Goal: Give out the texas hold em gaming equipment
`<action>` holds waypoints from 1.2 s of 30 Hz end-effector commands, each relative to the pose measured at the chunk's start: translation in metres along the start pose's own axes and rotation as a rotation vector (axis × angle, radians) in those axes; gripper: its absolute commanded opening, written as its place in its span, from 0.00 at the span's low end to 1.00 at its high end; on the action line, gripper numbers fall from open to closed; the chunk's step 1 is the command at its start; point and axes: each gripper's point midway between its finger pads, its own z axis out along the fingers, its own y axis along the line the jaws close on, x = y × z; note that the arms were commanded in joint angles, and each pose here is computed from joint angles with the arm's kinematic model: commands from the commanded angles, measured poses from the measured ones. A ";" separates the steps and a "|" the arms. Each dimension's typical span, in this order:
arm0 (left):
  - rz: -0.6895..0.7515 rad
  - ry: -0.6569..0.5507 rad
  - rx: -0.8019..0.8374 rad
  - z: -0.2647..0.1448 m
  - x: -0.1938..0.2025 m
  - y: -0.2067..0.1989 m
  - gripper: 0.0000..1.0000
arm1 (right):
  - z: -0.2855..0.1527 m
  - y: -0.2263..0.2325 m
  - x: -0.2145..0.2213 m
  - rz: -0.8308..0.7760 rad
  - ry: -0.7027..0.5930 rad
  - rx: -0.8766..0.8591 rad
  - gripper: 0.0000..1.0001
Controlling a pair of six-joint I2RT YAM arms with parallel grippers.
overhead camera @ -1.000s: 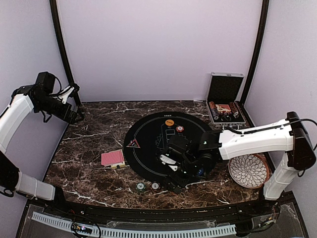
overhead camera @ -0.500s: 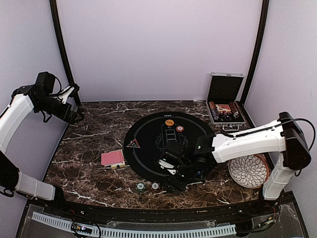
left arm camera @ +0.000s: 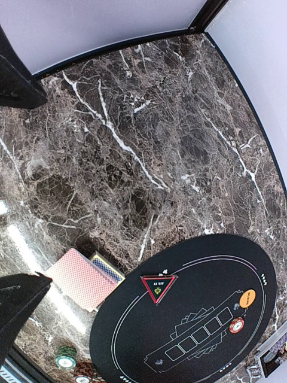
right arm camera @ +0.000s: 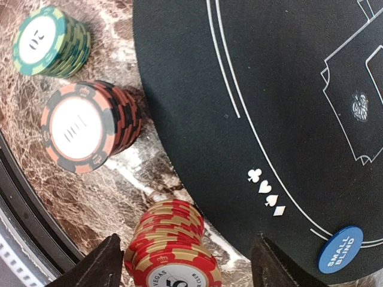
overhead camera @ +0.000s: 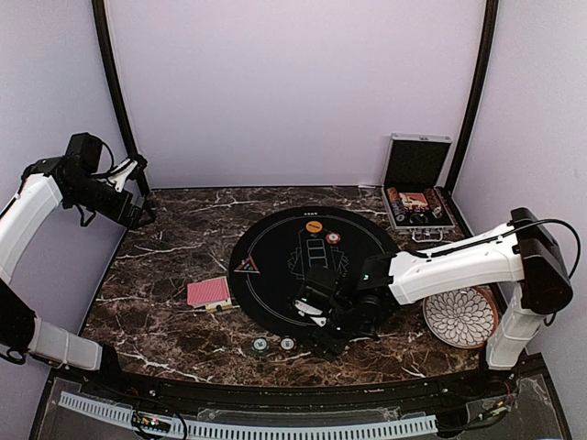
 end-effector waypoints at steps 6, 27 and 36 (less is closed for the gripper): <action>0.016 -0.012 0.004 -0.009 -0.002 -0.004 0.99 | -0.003 0.003 -0.006 -0.009 -0.031 0.006 0.64; 0.015 -0.010 0.005 -0.008 0.000 -0.005 0.99 | -0.014 0.014 -0.008 -0.024 -0.025 -0.025 0.55; 0.016 -0.009 0.004 -0.008 0.001 -0.005 0.99 | -0.016 0.012 -0.010 -0.030 -0.026 -0.009 0.59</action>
